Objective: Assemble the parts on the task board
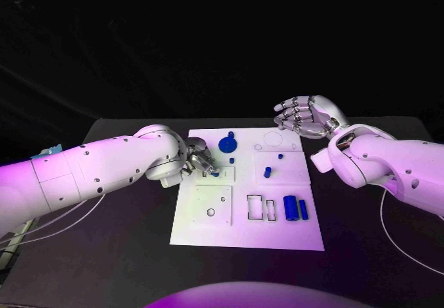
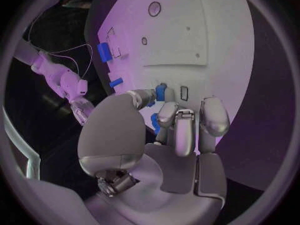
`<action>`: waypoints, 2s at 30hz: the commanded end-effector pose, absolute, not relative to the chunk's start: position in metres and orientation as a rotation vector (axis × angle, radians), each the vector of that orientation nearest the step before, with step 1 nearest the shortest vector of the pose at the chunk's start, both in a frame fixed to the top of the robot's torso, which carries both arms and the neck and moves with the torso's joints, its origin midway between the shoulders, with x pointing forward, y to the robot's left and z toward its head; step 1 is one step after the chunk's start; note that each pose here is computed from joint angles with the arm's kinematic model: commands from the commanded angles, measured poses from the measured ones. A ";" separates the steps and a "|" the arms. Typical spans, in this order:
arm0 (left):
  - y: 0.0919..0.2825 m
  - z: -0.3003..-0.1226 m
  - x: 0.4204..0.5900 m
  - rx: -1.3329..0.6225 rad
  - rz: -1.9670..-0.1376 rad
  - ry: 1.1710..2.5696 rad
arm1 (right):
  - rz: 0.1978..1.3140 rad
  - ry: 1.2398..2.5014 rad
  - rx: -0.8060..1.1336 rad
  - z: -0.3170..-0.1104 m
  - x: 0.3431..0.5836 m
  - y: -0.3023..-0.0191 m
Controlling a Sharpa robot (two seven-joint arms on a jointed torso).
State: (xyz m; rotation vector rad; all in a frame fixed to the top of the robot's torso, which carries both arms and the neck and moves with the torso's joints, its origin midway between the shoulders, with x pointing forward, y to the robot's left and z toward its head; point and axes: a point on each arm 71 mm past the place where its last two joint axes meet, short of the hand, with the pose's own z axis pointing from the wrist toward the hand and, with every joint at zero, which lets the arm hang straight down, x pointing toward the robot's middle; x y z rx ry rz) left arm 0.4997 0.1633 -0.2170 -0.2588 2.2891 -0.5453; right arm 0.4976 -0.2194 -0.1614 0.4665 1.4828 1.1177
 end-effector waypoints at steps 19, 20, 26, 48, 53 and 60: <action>0.163 -0.220 0.500 -0.185 -0.505 2.332 | 1.121 1.477 0.460 -0.162 0.497 -0.220; 0.162 -0.220 0.500 -0.184 -0.506 2.335 | 1.120 1.477 0.461 -0.162 0.497 -0.220; 0.162 -0.220 0.499 -0.185 -0.512 2.344 | 1.120 1.477 0.461 -0.163 0.497 -0.220; 0.162 -0.211 0.507 -0.160 -0.496 2.418 | 1.122 1.480 0.462 -0.164 0.497 -0.219; 0.161 -0.211 0.511 -0.150 -0.469 2.455 | 1.123 1.481 0.461 -0.164 0.497 -0.218; 0.157 -0.210 0.513 -0.129 -0.452 2.496 | 1.123 1.482 0.461 -0.164 0.497 -0.217</action>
